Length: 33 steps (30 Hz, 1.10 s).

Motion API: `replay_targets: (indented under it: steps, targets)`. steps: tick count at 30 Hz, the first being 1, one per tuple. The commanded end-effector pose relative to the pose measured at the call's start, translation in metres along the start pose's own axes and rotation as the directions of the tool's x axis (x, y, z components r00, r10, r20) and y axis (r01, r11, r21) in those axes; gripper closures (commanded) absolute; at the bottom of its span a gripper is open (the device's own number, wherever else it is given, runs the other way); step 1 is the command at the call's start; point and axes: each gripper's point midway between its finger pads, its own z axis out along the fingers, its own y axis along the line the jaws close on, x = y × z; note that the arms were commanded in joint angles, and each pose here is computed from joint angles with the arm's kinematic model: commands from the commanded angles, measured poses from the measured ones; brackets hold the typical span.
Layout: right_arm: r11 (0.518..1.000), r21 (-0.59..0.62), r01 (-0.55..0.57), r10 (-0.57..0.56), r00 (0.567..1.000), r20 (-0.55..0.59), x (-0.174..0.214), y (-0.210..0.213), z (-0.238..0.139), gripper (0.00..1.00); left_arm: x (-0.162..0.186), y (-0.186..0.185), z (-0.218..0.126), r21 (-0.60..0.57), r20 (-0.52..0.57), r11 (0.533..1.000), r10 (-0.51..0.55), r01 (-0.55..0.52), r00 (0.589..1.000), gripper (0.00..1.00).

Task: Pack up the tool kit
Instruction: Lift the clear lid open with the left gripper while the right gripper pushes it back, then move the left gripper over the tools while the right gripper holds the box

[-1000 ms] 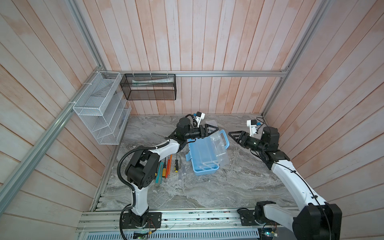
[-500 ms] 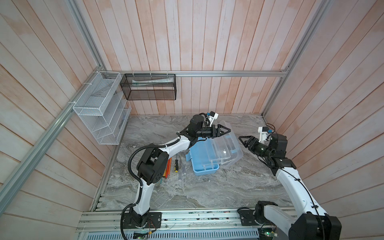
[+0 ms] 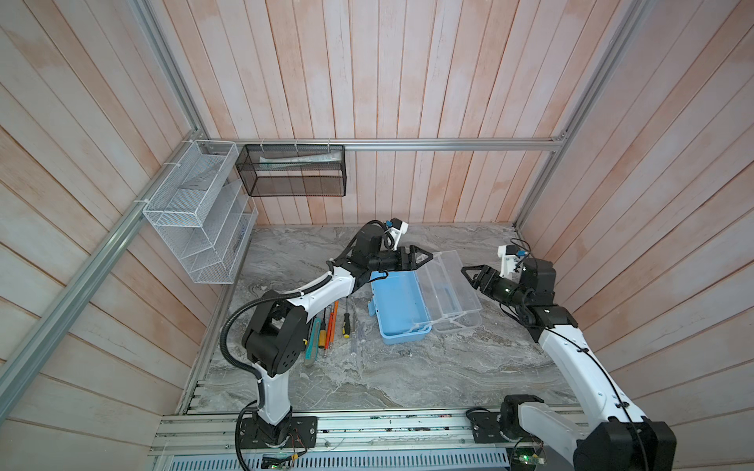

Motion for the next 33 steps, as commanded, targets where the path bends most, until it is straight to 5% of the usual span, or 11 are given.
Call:
replay_targets:
  steps: [1, 6, 11, 21, 33]
  targets:
    - [0.989, 0.072, 0.129, -0.129, 0.992, -0.003, 0.006, 0.022, 0.013, 0.36, 0.008, 0.044, -0.044, -0.312, 0.027, 0.947, 0.088, -0.075, 0.996, 0.09]
    - [0.969, 0.051, 0.241, -0.236, 0.968, -0.087, 0.045, 0.056, 0.045, 0.39, 0.040, 0.094, -0.125, -0.659, 0.038, 0.751, 0.092, -0.045, 0.995, 0.14]
    - [0.960, 0.001, 0.281, -0.277, 0.947, -0.164, 0.081, 0.074, 0.068, 0.40, 0.083, 0.125, -0.188, -0.799, 0.044, 0.601, 0.034, 0.015, 0.998, 0.20]
    - [0.961, -0.067, 0.269, -0.277, 0.920, -0.278, 0.132, 0.088, 0.094, 0.44, 0.173, 0.147, -0.219, -0.822, 0.053, 0.553, -0.162, 0.135, 0.985, 0.34]
    - [0.966, -0.056, 0.254, -0.259, 0.915, -0.311, 0.146, 0.079, 0.107, 0.47, 0.166, 0.169, -0.208, -0.856, 0.021, 0.511, -0.129, 0.084, 0.991, 0.69]
